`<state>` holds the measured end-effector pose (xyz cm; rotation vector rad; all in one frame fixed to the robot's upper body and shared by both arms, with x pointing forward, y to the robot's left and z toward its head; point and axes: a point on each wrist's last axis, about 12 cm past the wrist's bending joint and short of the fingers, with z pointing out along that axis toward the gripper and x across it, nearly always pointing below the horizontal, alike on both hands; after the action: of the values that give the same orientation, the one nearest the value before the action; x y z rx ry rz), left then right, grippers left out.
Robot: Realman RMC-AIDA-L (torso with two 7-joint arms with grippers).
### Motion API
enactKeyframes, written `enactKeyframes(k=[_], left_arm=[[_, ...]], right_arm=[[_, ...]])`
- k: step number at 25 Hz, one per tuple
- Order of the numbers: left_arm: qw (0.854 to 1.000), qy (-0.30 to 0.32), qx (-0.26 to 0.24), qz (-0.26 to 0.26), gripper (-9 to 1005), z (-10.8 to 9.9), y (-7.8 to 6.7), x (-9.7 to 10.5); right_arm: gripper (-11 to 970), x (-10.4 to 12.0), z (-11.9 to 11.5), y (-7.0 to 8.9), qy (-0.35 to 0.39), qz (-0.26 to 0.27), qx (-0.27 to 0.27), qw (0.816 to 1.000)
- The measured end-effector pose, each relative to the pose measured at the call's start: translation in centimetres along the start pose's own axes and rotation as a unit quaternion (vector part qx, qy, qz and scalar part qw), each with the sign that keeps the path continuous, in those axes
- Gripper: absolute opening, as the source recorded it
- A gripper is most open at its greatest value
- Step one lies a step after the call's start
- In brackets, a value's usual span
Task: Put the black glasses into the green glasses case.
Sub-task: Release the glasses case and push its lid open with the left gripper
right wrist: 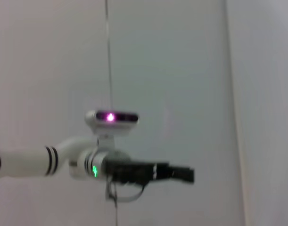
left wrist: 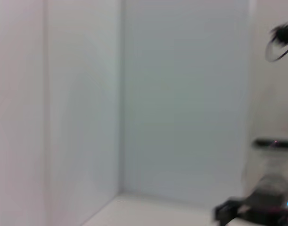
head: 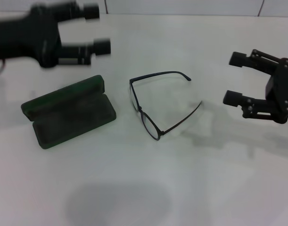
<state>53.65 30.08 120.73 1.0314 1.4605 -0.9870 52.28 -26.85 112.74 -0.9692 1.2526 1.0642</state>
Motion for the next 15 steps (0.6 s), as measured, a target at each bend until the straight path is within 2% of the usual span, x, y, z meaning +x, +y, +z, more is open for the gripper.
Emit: enactKeyframes(k=[2, 4, 6, 8, 11, 15], left_arm=[[0.998, 0.057, -0.029, 0.008, 849, 0.3, 0.4, -2.3], [0.99, 0.13, -0.058, 0.019, 849, 0.9, 0.4, -4.3], [0.972, 0.213, -0.092, 0.028, 848, 1.8, 0.3, -5.1], [0.945, 0.301, -0.122, 0.044, 848, 3.2, 0.1, -5.0], [0.91, 0.387, -0.14, 0.05, 847, 4.8, 0.0, -3.8], [0.88, 0.446, -0.16, 0.037, 846, 6.1, 0.8, -2.0]], right_arm=[[853, 0.2, -0.4, 0.2, -0.001, 0.004, 0.009, 1.0], [853, 0.4, -0.9, 0.4, -0.003, 0.008, 0.019, 1.0], [853, 0.8, -1.4, 0.5, -0.005, 0.015, 0.031, 0.999], [853, 1.1, -1.7, 0.6, -0.01, 0.024, 0.04, 0.999], [853, 1.3, -1.9, 0.6, -0.011, 0.032, 0.047, 0.998], [853, 1.6, -1.8, 0.5, -0.01, 0.037, 0.052, 0.998]])
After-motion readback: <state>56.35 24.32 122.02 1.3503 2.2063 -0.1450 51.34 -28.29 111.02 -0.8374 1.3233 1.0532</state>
